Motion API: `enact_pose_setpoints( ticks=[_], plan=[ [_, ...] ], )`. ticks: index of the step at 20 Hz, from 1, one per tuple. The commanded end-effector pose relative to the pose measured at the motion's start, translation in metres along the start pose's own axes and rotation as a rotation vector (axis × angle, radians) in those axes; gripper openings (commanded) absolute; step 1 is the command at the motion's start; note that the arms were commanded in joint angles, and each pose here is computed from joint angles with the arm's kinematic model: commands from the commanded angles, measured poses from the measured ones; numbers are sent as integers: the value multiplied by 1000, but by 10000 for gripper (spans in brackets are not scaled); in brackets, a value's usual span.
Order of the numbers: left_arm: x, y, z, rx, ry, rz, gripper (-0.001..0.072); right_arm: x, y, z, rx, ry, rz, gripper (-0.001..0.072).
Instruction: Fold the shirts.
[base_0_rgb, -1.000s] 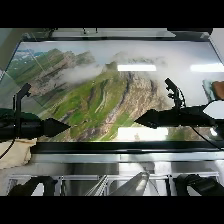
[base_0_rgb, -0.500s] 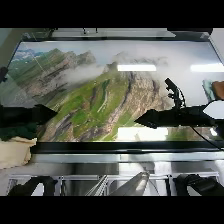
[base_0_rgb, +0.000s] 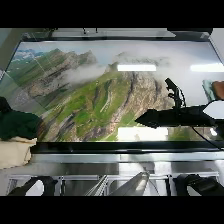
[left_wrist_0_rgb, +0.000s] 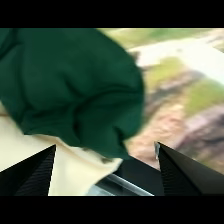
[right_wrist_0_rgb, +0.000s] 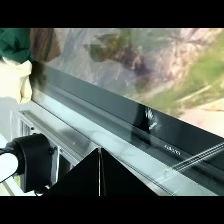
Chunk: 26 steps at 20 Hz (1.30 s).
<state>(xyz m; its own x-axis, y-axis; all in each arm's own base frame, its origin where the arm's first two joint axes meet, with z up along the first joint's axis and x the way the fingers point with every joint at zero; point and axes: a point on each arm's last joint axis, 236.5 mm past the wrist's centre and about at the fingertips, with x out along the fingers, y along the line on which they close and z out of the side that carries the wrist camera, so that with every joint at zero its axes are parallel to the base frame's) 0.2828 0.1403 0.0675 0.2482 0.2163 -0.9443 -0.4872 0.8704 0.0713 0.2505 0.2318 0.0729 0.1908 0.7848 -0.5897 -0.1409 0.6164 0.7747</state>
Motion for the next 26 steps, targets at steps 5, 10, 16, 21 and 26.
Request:
enact_pose_setpoints(
  ticks=[5, 10, 16, 21, 26],
  plan=[
    [108, 55, 5, -155, 175, -1, 703, 0, 1, 1, 1, -6, 2, 14],
    [141, 57, -3, -138, 307, 9, 703, 0, 1, 1, 1, -6, 2, 13],
    [175, 42, 6, -77, 333, -12, 588, 0, 1, 1, 1, -6, 2, 14],
    [144, -19, 31, 111, 337, -119, 13, 0, 1, 1, 1, -6, 2, 14],
    [-25, -189, 79, 280, 46, -618, 13, 0, 1, 1, 1, -6, 2, 14]
  ],
)
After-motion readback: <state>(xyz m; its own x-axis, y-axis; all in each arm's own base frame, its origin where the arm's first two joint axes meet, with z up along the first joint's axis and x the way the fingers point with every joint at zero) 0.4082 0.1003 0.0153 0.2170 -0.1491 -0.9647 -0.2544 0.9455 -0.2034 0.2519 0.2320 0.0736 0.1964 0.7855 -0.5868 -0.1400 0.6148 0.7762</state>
